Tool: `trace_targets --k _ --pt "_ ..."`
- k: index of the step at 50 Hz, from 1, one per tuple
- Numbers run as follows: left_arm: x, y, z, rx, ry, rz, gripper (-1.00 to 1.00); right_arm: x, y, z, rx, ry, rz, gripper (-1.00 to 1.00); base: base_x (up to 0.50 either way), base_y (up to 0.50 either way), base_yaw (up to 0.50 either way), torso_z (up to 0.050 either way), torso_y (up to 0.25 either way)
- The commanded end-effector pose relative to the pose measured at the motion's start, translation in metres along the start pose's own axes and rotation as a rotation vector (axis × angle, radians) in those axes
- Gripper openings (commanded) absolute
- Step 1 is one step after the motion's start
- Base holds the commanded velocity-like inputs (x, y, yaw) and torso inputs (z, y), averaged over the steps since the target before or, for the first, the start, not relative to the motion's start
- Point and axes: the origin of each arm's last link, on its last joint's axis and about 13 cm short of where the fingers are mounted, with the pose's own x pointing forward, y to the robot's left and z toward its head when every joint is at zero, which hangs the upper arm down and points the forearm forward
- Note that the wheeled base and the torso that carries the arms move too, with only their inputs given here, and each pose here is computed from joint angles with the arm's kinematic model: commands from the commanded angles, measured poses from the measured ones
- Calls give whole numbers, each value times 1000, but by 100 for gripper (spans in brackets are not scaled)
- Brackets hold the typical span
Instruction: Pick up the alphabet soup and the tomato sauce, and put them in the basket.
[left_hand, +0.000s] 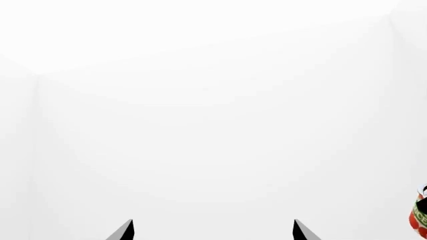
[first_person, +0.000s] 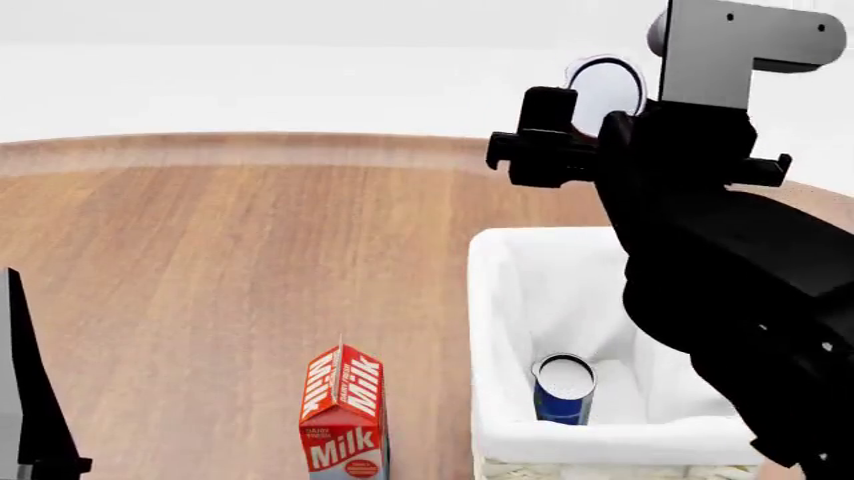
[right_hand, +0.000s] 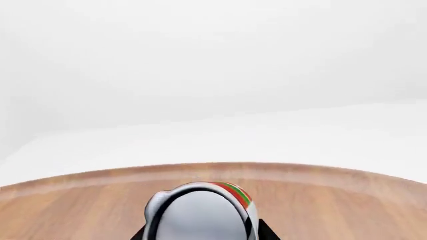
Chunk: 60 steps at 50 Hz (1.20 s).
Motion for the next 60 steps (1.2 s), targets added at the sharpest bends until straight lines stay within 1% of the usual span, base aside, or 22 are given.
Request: trace_targets --k 1,5,7,11,15,21,22,23,24,25,26,31,32,34,44,50,60 --pt "0 1 1 0 -4 4 100 30 -13 -30 -16 55 -73 -100 0 0 0 0 0" --pt "1 0 2 1 -4 0 100 39 -18 -37 3 77 -124 -100 0 0 0 0 0" --pt "1 0 2 1 -5 -1 100 45 -20 -43 -5 92 -146 -100 0 0 0 0 0" --pt "1 0 1 0 -2 0 100 50 -21 -54 -3 109 -144 -100 0 0 0 0 0" --pt "1 0 1 2 -3 -1 100 54 -27 -62 9 132 -197 -100 0 0 0 0 0" --pt "1 0 2 0 -6 1 100 57 -32 -72 6 154 -230 -100 0 0 0 2 2" --pt "1 0 2 -2 -7 2 100 57 -33 -80 5 156 -235 -100 0 0 0 0 0" --pt "1 0 2 -4 -8 1 100 58 -33 -84 -14 165 -248 -100 0 0 0 0 0" --pt "2 0 2 -2 -8 2 100 59 -34 -87 -7 163 -257 -100 0 0 0 0 0" --pt "2 0 2 -5 -8 1 100 58 -34 -89 4 164 -253 -100 0 0 0 0 0" --pt "2 -1 1 -3 -7 -1 100 59 -34 -95 -9 176 -255 -100 0 0 0 0 0" --pt "0 1 2 -2 -6 5 100 60 -35 -110 3 203 -256 -100 0 0 0 0 0" --pt "0 2 1 -4 -5 6 100 60 -35 -113 -13 212 -264 -100 0 0 0 0 0" --pt "0 1 0 -1 -2 7 100 59 -35 -118 -14 222 -264 -100 0 0 0 0 0" --pt "0 1 2 -4 -10 3 100 58 -38 -133 -4 254 -260 -100 0 0 0 0 0" --pt "0 1 2 0 -7 4 100 57 -40 -140 -4 270 -262 -100 0 0 0 0 0" --pt "0 1 1 2 -4 2 100 57 -41 -142 8 273 -263 -100 0 0 0 0 1"
